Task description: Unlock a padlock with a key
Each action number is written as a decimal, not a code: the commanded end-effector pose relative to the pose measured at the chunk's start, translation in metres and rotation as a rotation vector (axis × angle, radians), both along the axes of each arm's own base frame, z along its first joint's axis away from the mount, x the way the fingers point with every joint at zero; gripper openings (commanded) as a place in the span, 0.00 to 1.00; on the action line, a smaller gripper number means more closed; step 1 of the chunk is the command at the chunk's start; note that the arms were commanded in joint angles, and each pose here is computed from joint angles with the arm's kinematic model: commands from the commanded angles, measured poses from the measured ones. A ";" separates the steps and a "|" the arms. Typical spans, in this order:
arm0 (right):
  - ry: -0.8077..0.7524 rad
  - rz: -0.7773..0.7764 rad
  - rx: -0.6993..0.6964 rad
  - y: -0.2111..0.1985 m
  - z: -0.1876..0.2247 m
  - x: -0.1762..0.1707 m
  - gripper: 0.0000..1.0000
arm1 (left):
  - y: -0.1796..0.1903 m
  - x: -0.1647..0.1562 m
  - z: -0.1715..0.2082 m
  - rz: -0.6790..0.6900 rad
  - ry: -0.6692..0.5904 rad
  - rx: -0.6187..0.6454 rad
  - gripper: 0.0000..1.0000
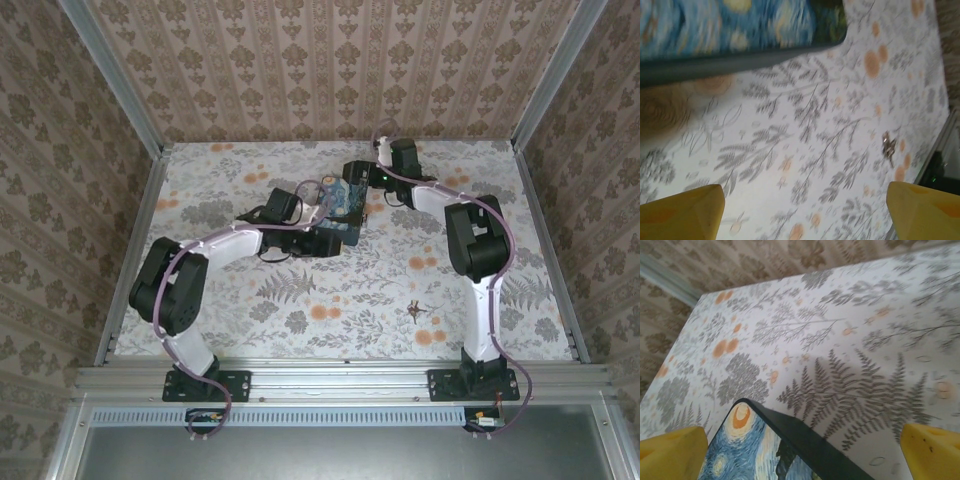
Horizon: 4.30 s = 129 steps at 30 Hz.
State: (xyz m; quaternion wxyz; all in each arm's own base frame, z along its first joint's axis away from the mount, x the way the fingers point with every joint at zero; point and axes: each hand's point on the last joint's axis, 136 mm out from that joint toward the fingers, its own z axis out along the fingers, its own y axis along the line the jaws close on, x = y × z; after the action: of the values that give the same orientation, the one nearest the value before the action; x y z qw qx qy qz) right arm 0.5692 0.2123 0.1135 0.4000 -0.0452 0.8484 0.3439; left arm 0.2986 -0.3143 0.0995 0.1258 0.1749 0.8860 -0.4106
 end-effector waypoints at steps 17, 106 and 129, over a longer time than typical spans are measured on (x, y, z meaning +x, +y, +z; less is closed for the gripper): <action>-0.020 0.330 0.002 0.034 0.008 -0.136 0.94 | 0.044 0.071 0.009 0.234 -0.071 -0.101 0.84; 0.399 -0.427 -0.186 -0.082 -0.022 -0.305 0.03 | 0.084 -0.020 0.071 0.201 -0.331 0.480 0.87; -0.165 0.554 -0.010 0.073 0.082 -0.301 0.06 | 0.018 -0.029 0.115 0.187 0.041 -0.196 0.73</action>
State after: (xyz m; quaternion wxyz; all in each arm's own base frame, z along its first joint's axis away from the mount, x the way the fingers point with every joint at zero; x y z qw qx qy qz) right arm 0.2628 0.2690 0.1689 0.3301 -0.2541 0.8123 0.4083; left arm 0.2711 -0.2934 0.2158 0.1830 0.0982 0.8586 -0.4687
